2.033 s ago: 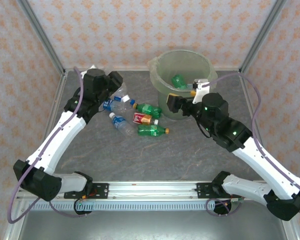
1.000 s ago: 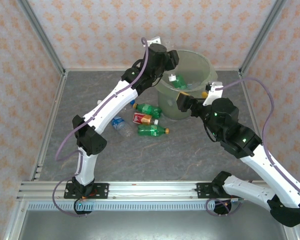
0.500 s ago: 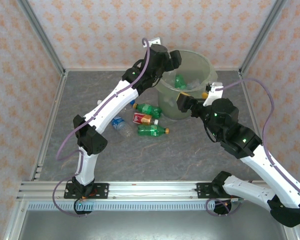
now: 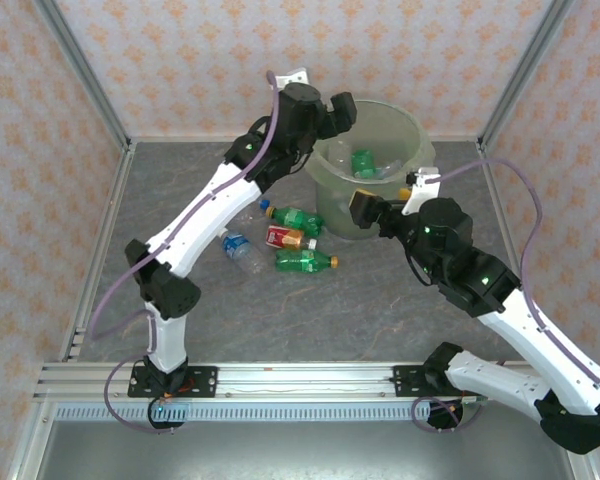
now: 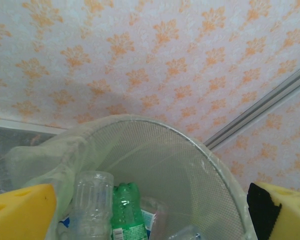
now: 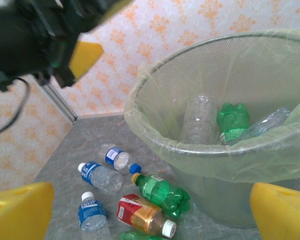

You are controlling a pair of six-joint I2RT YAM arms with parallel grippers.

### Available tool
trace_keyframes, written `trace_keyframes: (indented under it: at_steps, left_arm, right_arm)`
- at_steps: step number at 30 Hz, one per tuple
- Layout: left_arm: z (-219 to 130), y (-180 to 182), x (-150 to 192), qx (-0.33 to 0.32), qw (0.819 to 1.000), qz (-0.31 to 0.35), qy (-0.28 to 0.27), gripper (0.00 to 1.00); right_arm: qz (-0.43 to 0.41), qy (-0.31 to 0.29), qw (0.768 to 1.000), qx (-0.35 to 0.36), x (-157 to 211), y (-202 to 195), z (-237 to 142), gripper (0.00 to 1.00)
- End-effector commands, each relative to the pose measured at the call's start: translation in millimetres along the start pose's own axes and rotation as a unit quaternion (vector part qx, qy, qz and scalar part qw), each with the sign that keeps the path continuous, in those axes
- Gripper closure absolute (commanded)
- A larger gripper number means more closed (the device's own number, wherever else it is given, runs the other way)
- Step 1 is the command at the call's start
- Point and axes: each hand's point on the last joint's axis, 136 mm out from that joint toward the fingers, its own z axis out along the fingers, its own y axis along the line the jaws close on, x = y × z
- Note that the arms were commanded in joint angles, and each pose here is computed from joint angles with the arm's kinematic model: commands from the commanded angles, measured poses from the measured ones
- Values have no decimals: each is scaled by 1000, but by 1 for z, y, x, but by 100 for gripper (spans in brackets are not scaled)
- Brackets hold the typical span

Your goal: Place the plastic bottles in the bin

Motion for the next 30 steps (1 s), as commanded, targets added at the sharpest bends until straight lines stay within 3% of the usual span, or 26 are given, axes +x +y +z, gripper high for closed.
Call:
trace_keyframes:
  at_steps: [1,10,21,30]
  left_arm:
    - [-36,8,-24,-13,999,-15,-30,1]
    - [-86,65,-16,-75,996,-26,-48,1]
    - [-149,181,-1,-148,985,-79,-50,1]
    - [-191,250,20,-225,972,-64,-36,1]
  right_arm:
    - [3,17,1000,-24,10,9,5,0]
    - [-1,62,996,-57,32,27,29,0]
    - [-8,112,991,-70,64,66,73,0]
    - [-51,136,989,-23,102,115,118,0]
